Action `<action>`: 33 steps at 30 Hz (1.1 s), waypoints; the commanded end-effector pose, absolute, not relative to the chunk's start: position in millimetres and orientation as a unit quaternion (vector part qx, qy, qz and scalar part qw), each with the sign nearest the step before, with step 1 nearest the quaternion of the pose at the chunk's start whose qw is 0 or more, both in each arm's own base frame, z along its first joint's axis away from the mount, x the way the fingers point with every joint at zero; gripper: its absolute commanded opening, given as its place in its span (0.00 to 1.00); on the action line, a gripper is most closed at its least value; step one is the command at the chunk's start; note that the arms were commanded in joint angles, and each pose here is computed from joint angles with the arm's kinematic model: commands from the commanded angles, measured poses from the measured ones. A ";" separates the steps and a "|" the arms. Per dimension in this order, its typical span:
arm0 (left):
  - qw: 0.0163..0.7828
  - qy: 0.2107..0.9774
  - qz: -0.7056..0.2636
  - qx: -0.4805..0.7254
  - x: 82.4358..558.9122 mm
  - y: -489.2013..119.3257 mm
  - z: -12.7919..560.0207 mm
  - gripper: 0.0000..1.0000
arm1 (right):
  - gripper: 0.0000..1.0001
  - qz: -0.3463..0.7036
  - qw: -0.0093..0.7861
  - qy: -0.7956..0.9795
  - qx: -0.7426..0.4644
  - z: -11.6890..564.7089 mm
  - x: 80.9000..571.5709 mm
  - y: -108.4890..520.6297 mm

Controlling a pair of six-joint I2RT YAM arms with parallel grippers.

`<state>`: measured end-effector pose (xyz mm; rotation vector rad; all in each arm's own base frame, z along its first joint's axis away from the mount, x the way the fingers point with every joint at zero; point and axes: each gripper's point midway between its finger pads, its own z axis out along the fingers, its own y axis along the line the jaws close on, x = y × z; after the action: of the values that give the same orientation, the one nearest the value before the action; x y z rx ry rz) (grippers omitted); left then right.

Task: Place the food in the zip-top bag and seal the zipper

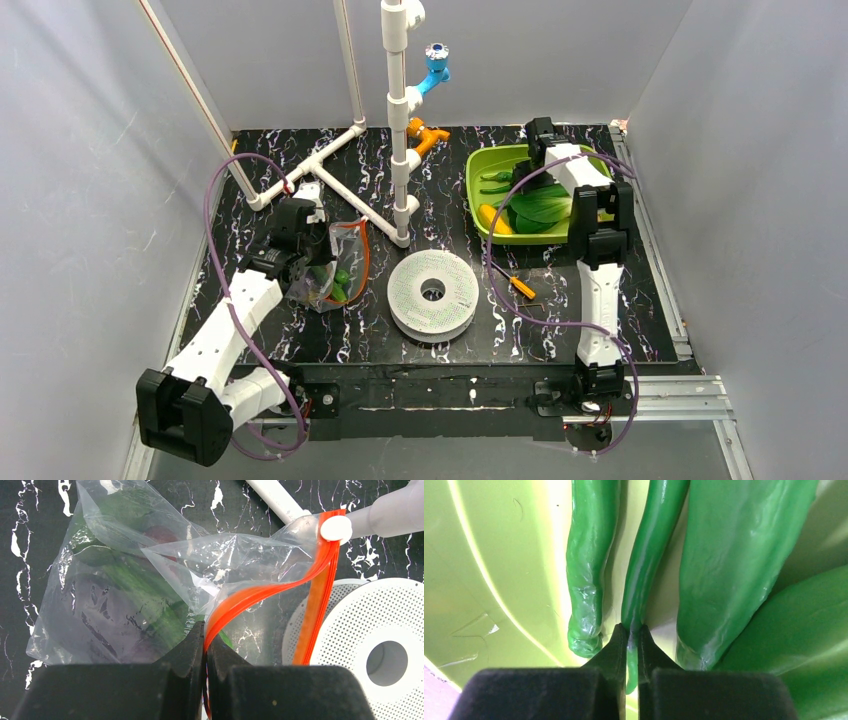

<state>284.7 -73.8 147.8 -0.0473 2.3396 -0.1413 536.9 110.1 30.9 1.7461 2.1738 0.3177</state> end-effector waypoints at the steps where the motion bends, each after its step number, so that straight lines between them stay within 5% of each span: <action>1: 0.412 0.909 -0.049 -0.019 286.6 -69.7 164.5 0.00 | 0.01 0.102 0.171 0.772 0.603 36.2 524.8 103.7; 10: 0.415 0.908 -0.049 -0.018 286.6 -69.8 167.2 0.00 | 0.01 0.190 0.306 0.780 0.512 139.7 530.6 91.0; 17: 0.424 0.904 -0.043 -0.020 284.0 -65.5 171.1 0.00 | 0.01 0.254 0.392 0.822 0.327 189.3 501.2 105.6; 33: 0.429 0.901 -0.064 -0.009 281.1 -72.3 178.9 0.00 | 0.01 0.368 0.336 0.867 -0.032 182.7 286.3 182.2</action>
<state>281.6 -70.1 163.8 -0.0436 2.2819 -0.1386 330.5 157.7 164.4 0.2553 2.3157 0.8709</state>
